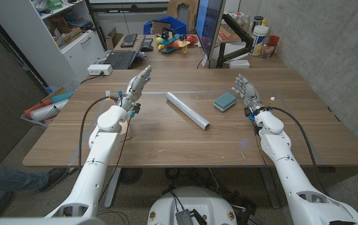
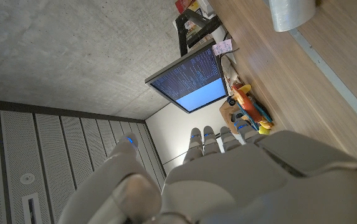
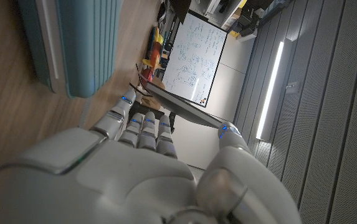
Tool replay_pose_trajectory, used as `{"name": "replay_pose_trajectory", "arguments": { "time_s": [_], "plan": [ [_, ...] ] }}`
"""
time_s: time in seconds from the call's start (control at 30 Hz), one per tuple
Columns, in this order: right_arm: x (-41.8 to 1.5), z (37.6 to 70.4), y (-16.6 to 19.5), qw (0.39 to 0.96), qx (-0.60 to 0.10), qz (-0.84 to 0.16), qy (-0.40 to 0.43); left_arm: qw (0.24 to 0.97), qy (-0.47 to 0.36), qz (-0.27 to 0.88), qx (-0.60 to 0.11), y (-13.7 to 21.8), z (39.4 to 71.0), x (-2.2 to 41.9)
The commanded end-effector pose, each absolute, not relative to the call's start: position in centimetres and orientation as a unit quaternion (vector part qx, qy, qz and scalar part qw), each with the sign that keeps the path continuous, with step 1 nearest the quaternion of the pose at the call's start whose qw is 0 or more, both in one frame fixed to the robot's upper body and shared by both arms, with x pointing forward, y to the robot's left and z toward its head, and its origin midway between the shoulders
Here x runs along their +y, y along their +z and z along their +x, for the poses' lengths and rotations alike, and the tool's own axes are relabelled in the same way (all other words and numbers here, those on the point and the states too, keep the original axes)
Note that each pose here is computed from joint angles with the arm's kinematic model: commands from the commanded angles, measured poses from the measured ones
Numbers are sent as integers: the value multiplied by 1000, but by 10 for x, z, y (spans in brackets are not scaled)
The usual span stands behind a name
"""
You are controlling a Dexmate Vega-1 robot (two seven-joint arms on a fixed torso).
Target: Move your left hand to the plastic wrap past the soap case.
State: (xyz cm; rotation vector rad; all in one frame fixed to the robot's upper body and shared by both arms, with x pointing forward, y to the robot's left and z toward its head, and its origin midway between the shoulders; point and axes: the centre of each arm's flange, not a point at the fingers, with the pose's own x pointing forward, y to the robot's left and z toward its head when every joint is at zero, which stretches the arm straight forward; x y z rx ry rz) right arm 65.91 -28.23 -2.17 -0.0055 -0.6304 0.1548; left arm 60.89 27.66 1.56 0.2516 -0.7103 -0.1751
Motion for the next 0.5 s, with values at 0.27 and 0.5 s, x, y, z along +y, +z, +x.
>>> {"name": "replay_pose_trajectory", "arguments": {
  "time_s": [0.27,0.5],
  "plan": [
    [-278,659,-19,946,-315,-4,74,920,-72,164,-349,21,600,277],
    [-279,659,-18,945,-317,-3,75,918,-69,178,-347,22,599,273]
  ]
}}
